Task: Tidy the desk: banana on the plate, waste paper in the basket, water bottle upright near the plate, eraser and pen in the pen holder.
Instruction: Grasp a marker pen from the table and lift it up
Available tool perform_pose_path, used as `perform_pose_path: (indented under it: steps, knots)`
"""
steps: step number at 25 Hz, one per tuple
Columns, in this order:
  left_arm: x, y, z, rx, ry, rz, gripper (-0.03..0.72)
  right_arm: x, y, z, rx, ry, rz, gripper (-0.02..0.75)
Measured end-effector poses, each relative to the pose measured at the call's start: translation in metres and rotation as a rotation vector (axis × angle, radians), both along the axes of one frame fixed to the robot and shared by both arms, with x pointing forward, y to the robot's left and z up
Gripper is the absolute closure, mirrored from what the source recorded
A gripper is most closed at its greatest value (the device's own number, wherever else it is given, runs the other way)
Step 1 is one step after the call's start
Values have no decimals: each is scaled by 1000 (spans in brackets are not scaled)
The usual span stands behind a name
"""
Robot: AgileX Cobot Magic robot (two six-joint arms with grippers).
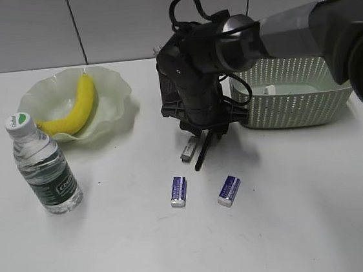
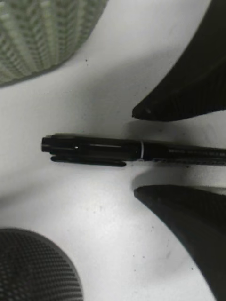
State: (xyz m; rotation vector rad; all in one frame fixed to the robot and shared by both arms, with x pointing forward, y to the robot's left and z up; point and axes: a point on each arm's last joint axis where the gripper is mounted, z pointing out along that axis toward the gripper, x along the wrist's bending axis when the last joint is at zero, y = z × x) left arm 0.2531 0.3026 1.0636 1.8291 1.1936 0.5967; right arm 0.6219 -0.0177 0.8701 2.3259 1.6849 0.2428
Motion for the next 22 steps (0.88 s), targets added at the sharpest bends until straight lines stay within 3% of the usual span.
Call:
perform_pose_path:
  steps: [5,11,22]
  knots:
    - [0,0,0,0,0,0,380,0,0,0,4,-5,3,416]
    - [0,0,0,0,0,0,380,0,1,-1,8,7,25,639]
    - [0,0,0,0,0,0,380,-4,-2,6,-26,34,21,647]
